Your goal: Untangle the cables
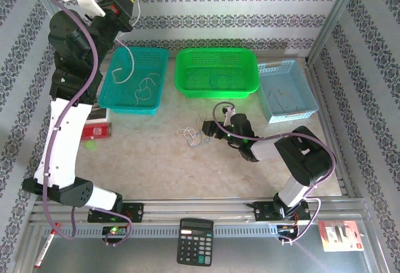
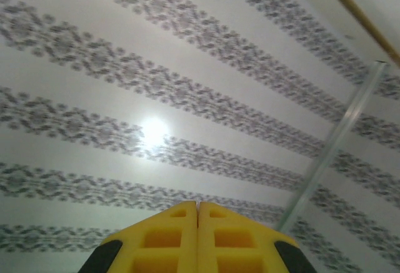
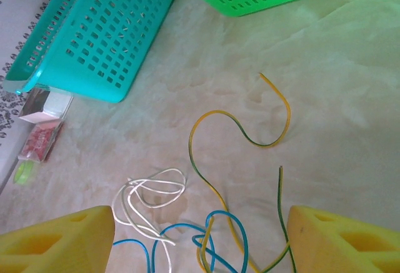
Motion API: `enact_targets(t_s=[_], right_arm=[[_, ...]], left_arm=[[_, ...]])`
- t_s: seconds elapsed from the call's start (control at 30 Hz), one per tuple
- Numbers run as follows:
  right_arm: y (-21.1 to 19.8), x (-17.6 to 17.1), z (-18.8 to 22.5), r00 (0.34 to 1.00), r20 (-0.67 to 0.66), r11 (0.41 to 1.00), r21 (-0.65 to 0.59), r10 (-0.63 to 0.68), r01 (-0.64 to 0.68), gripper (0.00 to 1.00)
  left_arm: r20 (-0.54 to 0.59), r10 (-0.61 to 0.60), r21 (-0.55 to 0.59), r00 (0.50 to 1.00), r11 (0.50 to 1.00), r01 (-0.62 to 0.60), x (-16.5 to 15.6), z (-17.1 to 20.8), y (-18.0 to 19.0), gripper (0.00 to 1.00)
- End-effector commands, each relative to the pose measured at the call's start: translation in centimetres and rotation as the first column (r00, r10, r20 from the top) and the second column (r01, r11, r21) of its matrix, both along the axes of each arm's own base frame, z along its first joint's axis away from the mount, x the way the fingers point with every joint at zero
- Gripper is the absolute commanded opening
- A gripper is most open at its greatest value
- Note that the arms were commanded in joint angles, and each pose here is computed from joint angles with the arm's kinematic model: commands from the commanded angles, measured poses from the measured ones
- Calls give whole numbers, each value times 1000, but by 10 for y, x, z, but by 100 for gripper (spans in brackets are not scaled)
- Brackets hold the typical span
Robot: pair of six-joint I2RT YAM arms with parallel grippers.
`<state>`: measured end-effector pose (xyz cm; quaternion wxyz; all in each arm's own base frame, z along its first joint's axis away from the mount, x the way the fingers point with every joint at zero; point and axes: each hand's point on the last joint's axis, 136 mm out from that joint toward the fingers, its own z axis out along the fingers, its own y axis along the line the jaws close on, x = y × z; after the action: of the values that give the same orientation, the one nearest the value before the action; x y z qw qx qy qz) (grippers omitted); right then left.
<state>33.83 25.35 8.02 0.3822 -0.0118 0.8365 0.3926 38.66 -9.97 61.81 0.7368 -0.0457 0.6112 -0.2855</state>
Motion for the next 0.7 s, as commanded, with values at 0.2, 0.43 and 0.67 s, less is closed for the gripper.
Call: enact_targets(t_s=[0.2,0.43,0.67], right_arm=[[-1,-8,37,998,56,997,56,43,-46,73],[-7,-14,53,997,60,997,53,52,-56,73],[-15,-22,67,997,63,999,18,47,-49,73]], left_arm=[[-74,221,98,972,972,-214,49,-52,67,0],[-157,287,129,945,955,-268,89,-112,97,0],[-276,268,165,923,959,-230,121,-187,101,0]])
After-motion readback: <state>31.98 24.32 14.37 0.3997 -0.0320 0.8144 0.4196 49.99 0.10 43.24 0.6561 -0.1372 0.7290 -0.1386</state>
